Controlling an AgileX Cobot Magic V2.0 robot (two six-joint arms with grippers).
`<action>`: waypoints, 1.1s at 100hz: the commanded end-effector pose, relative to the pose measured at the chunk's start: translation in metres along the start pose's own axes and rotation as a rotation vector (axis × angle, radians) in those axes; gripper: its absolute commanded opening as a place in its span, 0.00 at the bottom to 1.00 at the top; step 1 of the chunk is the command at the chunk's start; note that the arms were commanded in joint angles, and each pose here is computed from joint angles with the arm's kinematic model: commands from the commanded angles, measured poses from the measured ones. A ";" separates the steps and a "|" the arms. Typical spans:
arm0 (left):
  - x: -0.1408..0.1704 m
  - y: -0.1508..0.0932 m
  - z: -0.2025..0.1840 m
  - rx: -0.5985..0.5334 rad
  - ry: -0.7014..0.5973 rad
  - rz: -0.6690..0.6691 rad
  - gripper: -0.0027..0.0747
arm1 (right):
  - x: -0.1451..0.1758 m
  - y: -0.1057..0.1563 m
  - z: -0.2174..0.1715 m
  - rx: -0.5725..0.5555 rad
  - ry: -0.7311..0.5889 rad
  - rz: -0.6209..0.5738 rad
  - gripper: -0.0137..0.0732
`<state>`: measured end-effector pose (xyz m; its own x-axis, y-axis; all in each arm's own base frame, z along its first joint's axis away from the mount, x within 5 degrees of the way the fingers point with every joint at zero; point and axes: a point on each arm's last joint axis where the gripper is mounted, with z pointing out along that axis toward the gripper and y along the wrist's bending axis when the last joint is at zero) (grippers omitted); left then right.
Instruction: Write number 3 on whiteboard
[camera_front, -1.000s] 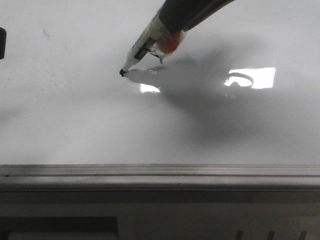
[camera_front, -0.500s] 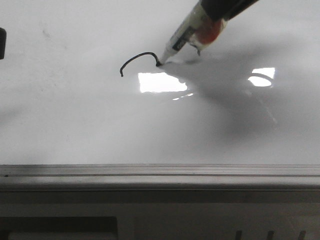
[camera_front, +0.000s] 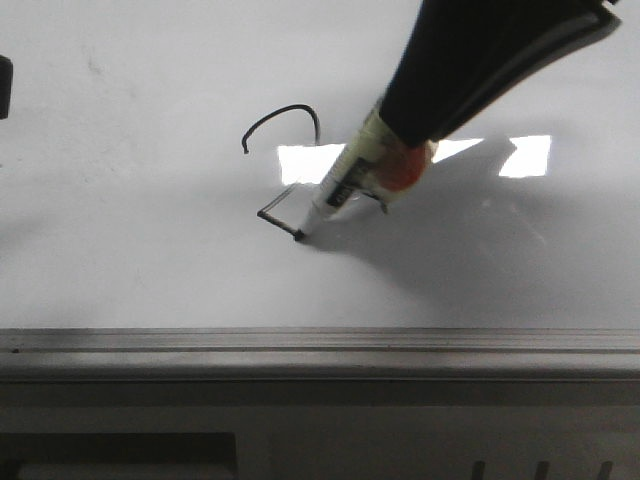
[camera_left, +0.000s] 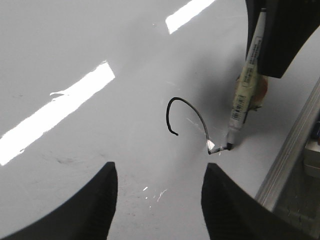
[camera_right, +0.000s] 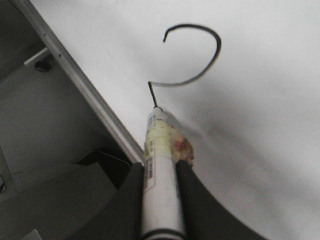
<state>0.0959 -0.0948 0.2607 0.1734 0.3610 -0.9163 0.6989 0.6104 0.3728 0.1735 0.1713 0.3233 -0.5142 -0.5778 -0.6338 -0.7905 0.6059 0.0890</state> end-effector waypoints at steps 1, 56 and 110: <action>-0.017 0.006 -0.001 -0.026 -0.107 -0.022 0.50 | 0.001 0.001 -0.005 0.010 -0.022 0.005 0.08; -0.016 0.003 0.000 -0.003 -0.097 0.001 0.50 | -0.026 0.037 0.009 -0.080 -0.143 -0.085 0.08; -0.006 -0.036 0.048 0.235 -0.090 0.035 0.50 | -0.022 0.060 -0.004 -0.144 -0.141 -0.151 0.08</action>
<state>0.0997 -0.1437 0.2293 0.2162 0.4226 -0.8801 0.8373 0.3834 0.3898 0.1400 0.2164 0.3246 -0.3862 -0.6287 -0.6750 -0.8920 0.4408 0.0998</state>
